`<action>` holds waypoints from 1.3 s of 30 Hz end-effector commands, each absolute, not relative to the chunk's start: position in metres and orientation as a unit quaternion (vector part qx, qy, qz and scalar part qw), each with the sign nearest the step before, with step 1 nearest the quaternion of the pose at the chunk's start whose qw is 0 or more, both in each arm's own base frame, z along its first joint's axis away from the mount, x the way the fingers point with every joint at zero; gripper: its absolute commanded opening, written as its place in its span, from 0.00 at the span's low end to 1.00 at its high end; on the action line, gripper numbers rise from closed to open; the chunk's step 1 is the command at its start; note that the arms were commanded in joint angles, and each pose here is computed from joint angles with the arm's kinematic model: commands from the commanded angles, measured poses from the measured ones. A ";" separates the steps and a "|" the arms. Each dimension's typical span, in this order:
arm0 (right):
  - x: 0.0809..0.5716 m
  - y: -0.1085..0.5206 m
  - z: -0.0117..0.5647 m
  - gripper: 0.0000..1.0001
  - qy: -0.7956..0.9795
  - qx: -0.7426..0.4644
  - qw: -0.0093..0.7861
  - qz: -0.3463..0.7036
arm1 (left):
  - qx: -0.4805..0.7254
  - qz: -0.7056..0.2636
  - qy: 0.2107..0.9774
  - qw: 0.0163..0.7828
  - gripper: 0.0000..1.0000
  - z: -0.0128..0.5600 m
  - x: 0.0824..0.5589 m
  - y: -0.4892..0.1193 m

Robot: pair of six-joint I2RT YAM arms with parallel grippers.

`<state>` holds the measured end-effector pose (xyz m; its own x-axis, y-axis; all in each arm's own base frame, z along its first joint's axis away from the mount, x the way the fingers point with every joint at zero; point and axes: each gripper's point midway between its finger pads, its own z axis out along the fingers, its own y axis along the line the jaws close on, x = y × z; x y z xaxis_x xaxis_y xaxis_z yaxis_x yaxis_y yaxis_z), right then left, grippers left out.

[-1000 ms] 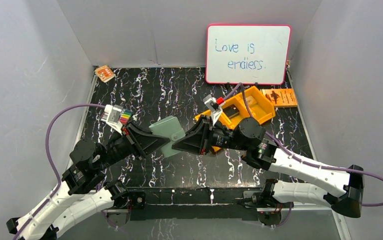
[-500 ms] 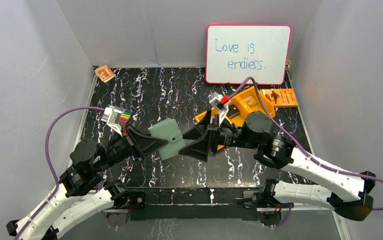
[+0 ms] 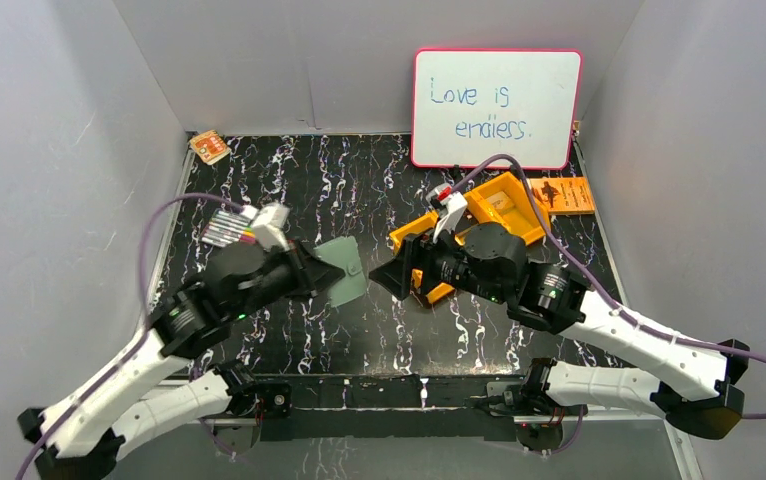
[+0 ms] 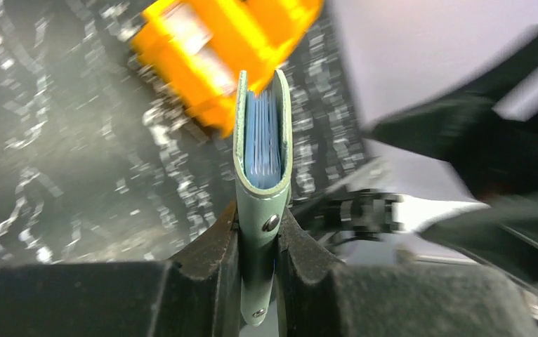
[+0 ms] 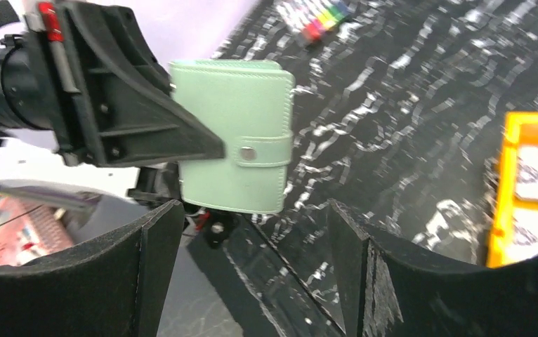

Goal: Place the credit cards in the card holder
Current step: Place the card holder at the center of the board.

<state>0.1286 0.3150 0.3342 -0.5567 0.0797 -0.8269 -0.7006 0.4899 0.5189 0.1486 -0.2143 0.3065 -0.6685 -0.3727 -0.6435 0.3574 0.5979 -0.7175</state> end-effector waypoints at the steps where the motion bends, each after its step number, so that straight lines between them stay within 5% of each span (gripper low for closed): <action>1: 0.155 0.291 0.298 0.83 0.807 -0.151 0.437 0.366 | 0.005 -0.288 0.885 0.365 0.00 0.229 0.177 -0.212; 18: 0.153 0.250 0.238 0.84 0.840 -0.109 0.429 0.314 | -0.072 -0.318 0.921 0.213 0.00 0.101 0.275 -0.240; 29: 0.148 0.251 0.222 0.83 0.845 -0.111 0.416 0.317 | -0.089 -0.391 0.902 0.163 0.00 0.087 0.282 -0.245; 39: 0.145 0.259 0.211 0.83 0.854 -0.120 0.396 0.316 | -0.110 -0.335 0.930 0.103 0.06 0.042 0.265 -0.228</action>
